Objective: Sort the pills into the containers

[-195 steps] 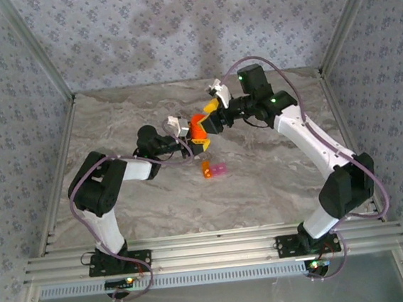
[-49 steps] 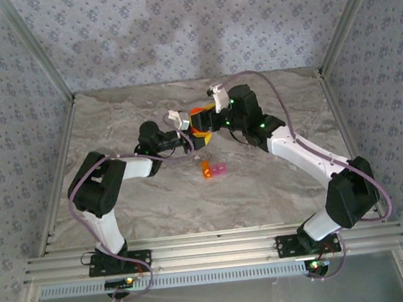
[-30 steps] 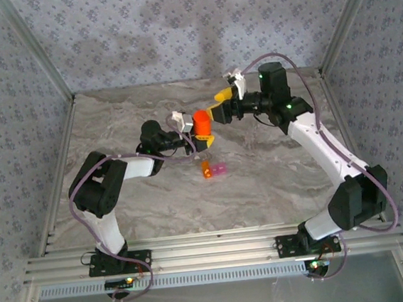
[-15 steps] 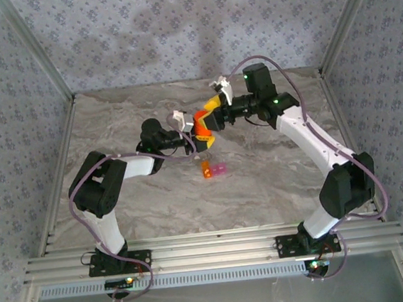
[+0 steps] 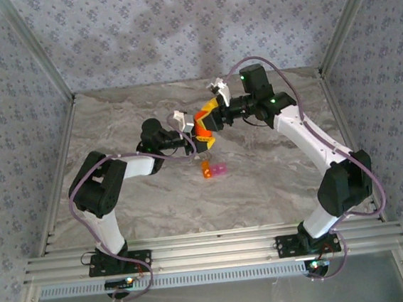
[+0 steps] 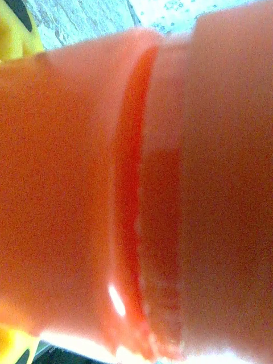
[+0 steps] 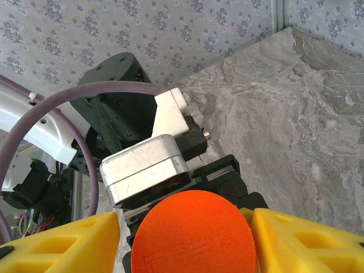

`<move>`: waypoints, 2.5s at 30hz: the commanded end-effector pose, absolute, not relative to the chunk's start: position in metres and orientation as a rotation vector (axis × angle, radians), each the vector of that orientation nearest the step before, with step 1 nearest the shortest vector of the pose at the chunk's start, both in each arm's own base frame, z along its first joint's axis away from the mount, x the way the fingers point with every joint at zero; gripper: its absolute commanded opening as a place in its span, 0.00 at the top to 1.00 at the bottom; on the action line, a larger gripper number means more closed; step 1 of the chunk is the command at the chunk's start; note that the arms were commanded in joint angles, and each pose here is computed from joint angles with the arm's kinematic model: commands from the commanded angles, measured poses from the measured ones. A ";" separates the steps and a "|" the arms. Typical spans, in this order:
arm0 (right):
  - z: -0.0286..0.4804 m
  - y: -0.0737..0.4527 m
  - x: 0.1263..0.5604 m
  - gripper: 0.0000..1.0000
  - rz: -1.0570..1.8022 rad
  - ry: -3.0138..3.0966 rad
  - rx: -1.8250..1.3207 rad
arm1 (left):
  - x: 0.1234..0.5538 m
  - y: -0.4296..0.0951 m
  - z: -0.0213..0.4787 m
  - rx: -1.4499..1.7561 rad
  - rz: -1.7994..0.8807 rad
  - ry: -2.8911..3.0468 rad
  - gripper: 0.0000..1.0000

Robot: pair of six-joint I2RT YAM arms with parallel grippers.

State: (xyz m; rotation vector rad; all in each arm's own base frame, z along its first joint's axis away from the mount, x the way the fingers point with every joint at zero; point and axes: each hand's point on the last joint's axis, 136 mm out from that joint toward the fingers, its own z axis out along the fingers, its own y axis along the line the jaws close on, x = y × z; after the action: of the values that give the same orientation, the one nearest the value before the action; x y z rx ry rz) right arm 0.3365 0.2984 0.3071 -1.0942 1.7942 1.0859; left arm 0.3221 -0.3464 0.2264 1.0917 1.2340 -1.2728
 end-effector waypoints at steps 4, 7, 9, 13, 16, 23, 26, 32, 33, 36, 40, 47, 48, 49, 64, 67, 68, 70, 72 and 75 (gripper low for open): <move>0.304 0.302 0.333 0.38 1.085 1.804 -1.119 | 0.320 -0.350 0.245 1.113 -1.275 1.171 1.00; 0.302 0.303 0.333 0.39 1.080 1.809 -1.119 | 0.321 -0.350 0.245 1.113 -1.275 1.170 1.00; 0.299 0.302 0.333 0.41 1.064 1.819 -1.118 | 0.320 -0.351 0.246 1.113 -1.276 1.168 1.00; 0.293 0.302 0.333 0.48 1.051 1.838 -1.111 | 0.319 -0.351 0.247 1.113 -1.276 1.164 1.00; 0.288 0.302 0.337 0.54 1.011 1.864 -1.064 | 0.320 -0.350 0.250 1.106 -1.272 1.160 1.00; 0.267 0.307 0.346 0.59 0.925 1.938 -0.835 | 0.324 -0.349 0.259 1.070 -1.240 1.150 1.00; 0.260 0.317 0.346 0.59 0.870 1.966 -0.719 | 0.326 -0.348 0.262 1.060 -1.230 1.145 1.00; 0.236 0.330 0.336 0.59 0.860 2.005 -0.639 | 0.327 -0.348 0.261 1.059 -1.223 1.149 1.00; 0.236 0.330 0.337 0.59 0.864 2.005 -0.642 | 0.328 -0.348 0.261 1.058 -1.224 1.151 1.00; 0.244 0.326 0.339 0.59 0.874 1.997 -0.636 | 0.328 -0.349 0.258 1.060 -1.223 1.155 1.00; 0.263 0.312 0.345 0.56 0.912 1.965 -0.611 | 0.329 -0.349 0.252 1.062 -1.227 1.169 1.00; 0.328 0.274 0.349 0.33 1.014 1.803 -0.609 | 0.330 -0.348 0.239 1.083 -1.246 1.204 1.00; 0.336 0.269 0.348 0.31 1.015 1.773 -0.619 | 0.330 -0.347 0.238 1.087 -1.252 1.208 1.00; 0.342 0.265 0.347 0.30 1.017 1.752 -0.633 | 0.329 -0.347 0.236 1.092 -1.258 1.213 1.00; 0.337 0.269 0.328 0.25 1.178 1.714 -1.057 | 0.317 -0.349 0.233 1.224 -1.379 1.262 1.00; 0.333 0.277 0.325 0.25 1.190 1.714 -1.090 | 0.316 -0.349 0.233 1.231 -1.380 1.267 1.00; 0.332 0.279 0.324 0.24 1.192 1.717 -1.096 | 0.316 -0.349 0.233 1.233 -1.381 1.267 1.00; 0.327 0.285 0.323 0.24 1.196 1.729 -1.108 | 0.315 -0.349 0.234 1.236 -1.384 1.265 1.00; 0.322 0.288 0.324 0.24 1.189 1.743 -1.117 | 0.315 -0.349 0.234 1.235 -1.384 1.266 1.00; 0.316 0.290 0.326 0.24 1.183 1.758 -1.118 | 0.314 -0.350 0.234 1.237 -1.384 1.263 1.00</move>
State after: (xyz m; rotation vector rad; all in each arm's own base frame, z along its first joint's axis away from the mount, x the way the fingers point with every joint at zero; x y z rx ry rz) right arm 0.3274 0.2879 0.3125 -1.0854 1.7726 1.1878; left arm 0.3170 -0.3503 0.2159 1.1953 1.3442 -1.4015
